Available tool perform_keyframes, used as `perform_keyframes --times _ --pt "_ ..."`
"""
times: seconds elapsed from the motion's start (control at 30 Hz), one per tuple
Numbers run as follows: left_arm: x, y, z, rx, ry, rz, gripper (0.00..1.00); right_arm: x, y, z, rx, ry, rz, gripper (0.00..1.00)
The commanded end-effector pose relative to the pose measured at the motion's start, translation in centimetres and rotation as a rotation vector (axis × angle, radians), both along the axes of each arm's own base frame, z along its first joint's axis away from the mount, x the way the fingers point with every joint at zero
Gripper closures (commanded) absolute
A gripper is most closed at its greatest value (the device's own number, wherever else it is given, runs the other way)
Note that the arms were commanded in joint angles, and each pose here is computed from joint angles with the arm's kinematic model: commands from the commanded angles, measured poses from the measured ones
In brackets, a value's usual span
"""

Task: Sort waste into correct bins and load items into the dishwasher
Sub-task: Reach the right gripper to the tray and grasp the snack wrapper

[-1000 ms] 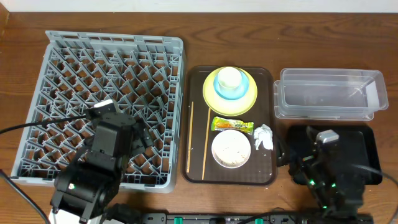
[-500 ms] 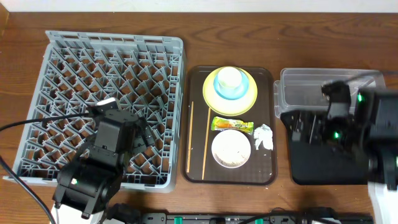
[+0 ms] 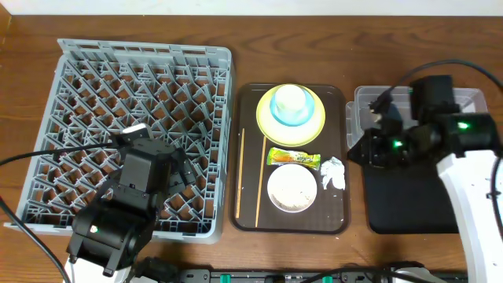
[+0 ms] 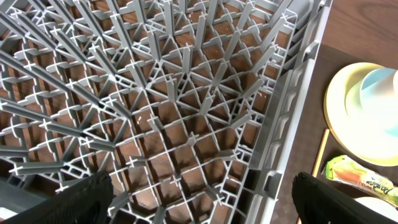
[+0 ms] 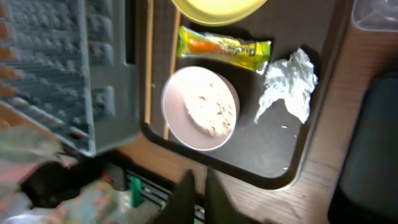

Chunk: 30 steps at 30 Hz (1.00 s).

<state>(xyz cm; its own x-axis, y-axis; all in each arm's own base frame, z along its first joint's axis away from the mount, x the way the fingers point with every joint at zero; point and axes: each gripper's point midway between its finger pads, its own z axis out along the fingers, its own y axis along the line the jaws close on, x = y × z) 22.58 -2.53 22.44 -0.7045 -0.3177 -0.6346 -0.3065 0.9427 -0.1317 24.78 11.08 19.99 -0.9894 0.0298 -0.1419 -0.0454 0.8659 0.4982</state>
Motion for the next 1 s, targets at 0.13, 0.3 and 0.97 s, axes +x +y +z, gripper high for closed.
perform_keyframes --times 0.13,0.3,0.97 --pt "0.1 0.2 0.6 0.008 -0.013 -0.002 0.06 0.6 0.8 -4.3 -0.248 -0.026 -0.036 0.96" --pt "0.1 0.2 0.6 0.008 -0.013 -0.002 0.07 3.1 2.1 -5.8 -0.293 -0.17 -0.043 0.99" --pt "0.1 0.2 0.6 0.008 -0.013 -0.002 0.06 3.2 5.0 -16.1 -0.251 -0.258 -0.152 0.99"
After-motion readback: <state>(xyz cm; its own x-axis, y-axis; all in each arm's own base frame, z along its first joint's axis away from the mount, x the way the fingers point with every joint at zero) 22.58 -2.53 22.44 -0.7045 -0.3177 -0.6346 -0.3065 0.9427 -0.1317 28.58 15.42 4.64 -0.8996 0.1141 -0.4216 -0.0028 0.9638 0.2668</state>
